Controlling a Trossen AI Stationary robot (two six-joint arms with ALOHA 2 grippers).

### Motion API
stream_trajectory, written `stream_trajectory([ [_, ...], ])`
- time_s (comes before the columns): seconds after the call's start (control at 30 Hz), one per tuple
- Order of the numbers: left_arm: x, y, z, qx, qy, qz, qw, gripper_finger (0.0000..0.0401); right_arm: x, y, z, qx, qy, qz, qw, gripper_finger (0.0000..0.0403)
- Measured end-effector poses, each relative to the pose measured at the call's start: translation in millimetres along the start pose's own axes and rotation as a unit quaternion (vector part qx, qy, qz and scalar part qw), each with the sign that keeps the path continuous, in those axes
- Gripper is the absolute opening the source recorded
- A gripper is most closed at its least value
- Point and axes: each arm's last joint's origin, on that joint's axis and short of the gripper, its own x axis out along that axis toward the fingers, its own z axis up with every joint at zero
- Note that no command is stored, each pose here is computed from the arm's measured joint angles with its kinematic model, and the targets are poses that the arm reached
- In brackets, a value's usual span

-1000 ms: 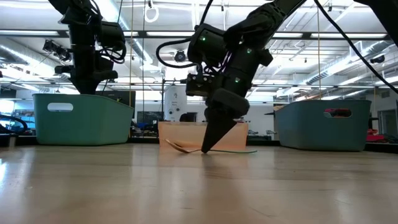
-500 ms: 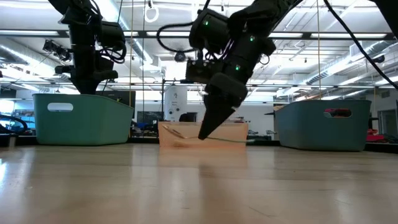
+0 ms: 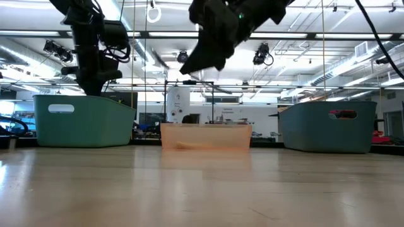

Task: Pick & Place Kitchen Items
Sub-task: Put the green spoon into the green bin

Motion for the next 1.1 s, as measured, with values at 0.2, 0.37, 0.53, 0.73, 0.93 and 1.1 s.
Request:
stream_trajectory([
  [0.2, -14, -12, 5, 0.023, -0.077, -0.041, 0.996, 0.0041, -24, 0, 19, -0.001, -0.067, 0.000, 0.998, 0.0010],
  [0.37, -37, -21, 6, 0.026, -0.163, -0.094, 0.982, 0.0041, -39, 1, 31, -0.002, -0.117, -0.001, 0.993, 0.0010],
  [0.53, -59, -27, 2, 0.049, -0.221, -0.158, 0.961, 0.0041, -51, 1, 41, -0.005, -0.160, -0.001, 0.987, 0.0010],
  [0.73, -83, -33, -3, 0.069, -0.278, -0.245, 0.926, 0.0035, -62, 1, 52, -0.008, -0.215, -0.001, 0.976, 0.0010],
  [0.93, -102, -45, -6, 0.104, -0.318, -0.342, 0.878, 0.0028, -70, 1, 61, -0.019, -0.264, -0.004, 0.964, 0.0010],
  [1.1, -118, -57, -8, 0.138, -0.350, -0.428, 0.822, 0.0028, -82, 2, 69, -0.025, -0.304, 0.006, 0.952, 0.0010],
])
